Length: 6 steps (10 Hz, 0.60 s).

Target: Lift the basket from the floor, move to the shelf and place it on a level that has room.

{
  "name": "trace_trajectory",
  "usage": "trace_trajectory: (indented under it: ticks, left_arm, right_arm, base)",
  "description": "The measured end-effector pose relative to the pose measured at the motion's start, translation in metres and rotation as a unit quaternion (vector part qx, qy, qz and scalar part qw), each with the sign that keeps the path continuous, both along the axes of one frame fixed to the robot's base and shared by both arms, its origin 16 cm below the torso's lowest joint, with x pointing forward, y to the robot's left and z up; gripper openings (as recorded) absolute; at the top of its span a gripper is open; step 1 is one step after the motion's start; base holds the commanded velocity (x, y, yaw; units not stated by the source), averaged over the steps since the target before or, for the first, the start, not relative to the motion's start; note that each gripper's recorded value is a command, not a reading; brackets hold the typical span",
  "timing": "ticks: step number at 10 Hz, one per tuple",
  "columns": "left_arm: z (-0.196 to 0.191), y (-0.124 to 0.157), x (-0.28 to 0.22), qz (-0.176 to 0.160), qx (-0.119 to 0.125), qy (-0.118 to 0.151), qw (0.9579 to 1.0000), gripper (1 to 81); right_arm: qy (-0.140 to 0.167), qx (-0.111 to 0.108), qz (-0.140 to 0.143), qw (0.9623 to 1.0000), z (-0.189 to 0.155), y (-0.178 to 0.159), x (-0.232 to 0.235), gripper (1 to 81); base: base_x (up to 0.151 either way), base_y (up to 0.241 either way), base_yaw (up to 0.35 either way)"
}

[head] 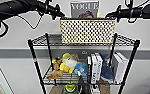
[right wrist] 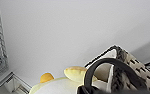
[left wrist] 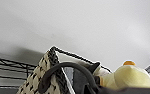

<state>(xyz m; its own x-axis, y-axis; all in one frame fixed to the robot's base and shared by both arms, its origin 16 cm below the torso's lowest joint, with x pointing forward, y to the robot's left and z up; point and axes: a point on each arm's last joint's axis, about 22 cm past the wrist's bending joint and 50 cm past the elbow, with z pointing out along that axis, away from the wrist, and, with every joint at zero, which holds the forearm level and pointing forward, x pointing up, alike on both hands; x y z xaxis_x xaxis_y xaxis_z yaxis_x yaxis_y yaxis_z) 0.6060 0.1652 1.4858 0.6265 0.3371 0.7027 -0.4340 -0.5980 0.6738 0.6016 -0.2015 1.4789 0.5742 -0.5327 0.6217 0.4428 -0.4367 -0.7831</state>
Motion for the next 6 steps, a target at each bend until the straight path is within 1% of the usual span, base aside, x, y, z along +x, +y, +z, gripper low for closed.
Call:
trace_trajectory:
  ticks: [1, 2, 3, 4, 6]
  left_arm:
    - [0.000, 0.000, 0.000, 0.000, 0.000, -0.001, 1.0000, 1.0]
    - [0.000, 0.000, 0.000, 0.000, 0.000, -0.001, 1.0000, 1.0]
    - [-0.005, 0.002, 0.001, 0.000, 0.017, -0.006, 0.9998, 81.1]
    - [-0.016, 0.005, 0.004, 0.000, 0.024, 0.001, 0.9997, 81.1]
    - [-0.020, 0.003, 0.005, -0.002, 0.026, 0.003, 0.9996, 81.1]
  right_arm:
    - [0.001, -0.003, -0.002, 1.0000, -0.001, -0.002, 0.001, 1.0]
    - [0.006, -0.002, 0.000, 1.0000, -0.002, -0.002, 0.001, 81.1]
    - [0.010, -0.021, 0.001, 0.9997, -0.018, -0.002, 0.003, 81.1]
    - [0.021, -0.021, 0.002, 0.9996, -0.030, -0.003, 0.007, 81.1]
    - [0.019, -0.022, 0.002, 0.9996, -0.027, -0.003, 0.007, 81.1]
  base:
    - [0.000, 0.000, 0.000]
    - [0.000, 0.000, 0.000]
    - [0.000, 0.000, 0.000]
    - [0.000, 0.000, 0.000]
    - [0.000, 0.000, 0.000]
